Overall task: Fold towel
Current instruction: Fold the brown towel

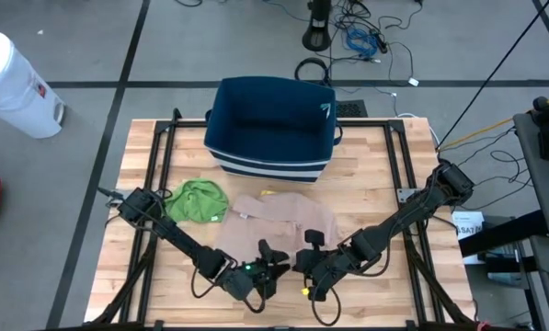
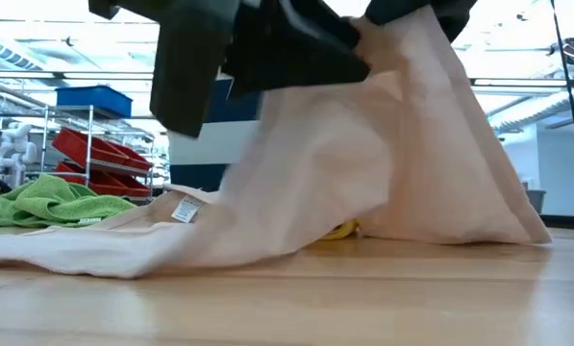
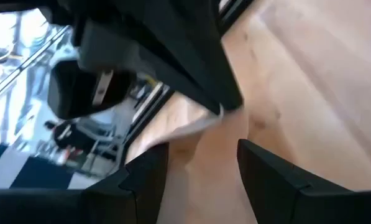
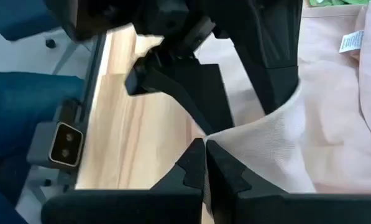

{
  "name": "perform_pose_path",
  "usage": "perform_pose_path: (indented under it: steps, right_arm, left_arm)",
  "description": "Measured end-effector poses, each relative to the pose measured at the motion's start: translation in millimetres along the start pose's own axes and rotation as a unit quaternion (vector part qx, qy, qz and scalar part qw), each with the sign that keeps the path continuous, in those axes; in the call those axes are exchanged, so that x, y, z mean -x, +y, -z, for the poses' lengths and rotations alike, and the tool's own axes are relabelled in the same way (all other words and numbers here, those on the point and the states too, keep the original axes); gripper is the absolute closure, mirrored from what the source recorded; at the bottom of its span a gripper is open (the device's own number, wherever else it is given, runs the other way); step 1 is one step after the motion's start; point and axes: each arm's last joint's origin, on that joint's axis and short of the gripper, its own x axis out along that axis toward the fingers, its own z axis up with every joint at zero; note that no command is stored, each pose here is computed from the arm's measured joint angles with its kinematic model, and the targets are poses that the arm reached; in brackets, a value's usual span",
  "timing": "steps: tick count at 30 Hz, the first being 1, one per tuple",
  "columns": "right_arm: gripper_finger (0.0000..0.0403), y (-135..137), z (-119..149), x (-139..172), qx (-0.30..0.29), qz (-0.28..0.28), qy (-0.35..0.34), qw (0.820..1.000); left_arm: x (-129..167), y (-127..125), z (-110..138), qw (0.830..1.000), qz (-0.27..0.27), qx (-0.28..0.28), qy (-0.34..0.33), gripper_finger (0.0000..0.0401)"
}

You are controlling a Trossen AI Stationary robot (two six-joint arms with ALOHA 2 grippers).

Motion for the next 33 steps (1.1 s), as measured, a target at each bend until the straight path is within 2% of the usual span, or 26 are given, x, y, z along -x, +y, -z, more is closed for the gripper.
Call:
perform_pose_path:
  steps: [4,13,18,25,33]
  right_arm:
    - [0.0403,-1.4,1.1,0.0,-0.006,0.005,0.006,1.0]
    - [0.0403,-0.9,1.5,0.2,-0.011,0.004,0.008,1.0]
    - [0.0403,-1.2,2.2,0.2,-0.02,0.006,0.011,1.0]
    - [0.0403,-1.2,2.1,0.2,-0.023,0.006,0.011,1.0]
    - [0.0403,-3.2,0.1,-0.2,-0.024,0.007,0.007,1.0]
  left_arm:
    - [2.5,-0.2,-0.1,1.0,-0.023,-0.005,0.02,0.0208]
    - [4.4,-1.8,-0.5,0.999,-0.021,-0.022,0.021,0.0299]
    - [10.1,-6.7,-2.3,0.999,-0.011,-0.039,0.018,0.0306]
    - [29.9,-20.6,-5.1,0.992,-0.014,-0.121,0.041,0.0307]
    - [31.4,-24.7,1.0,0.989,-0.005,-0.137,0.062,0.0307]
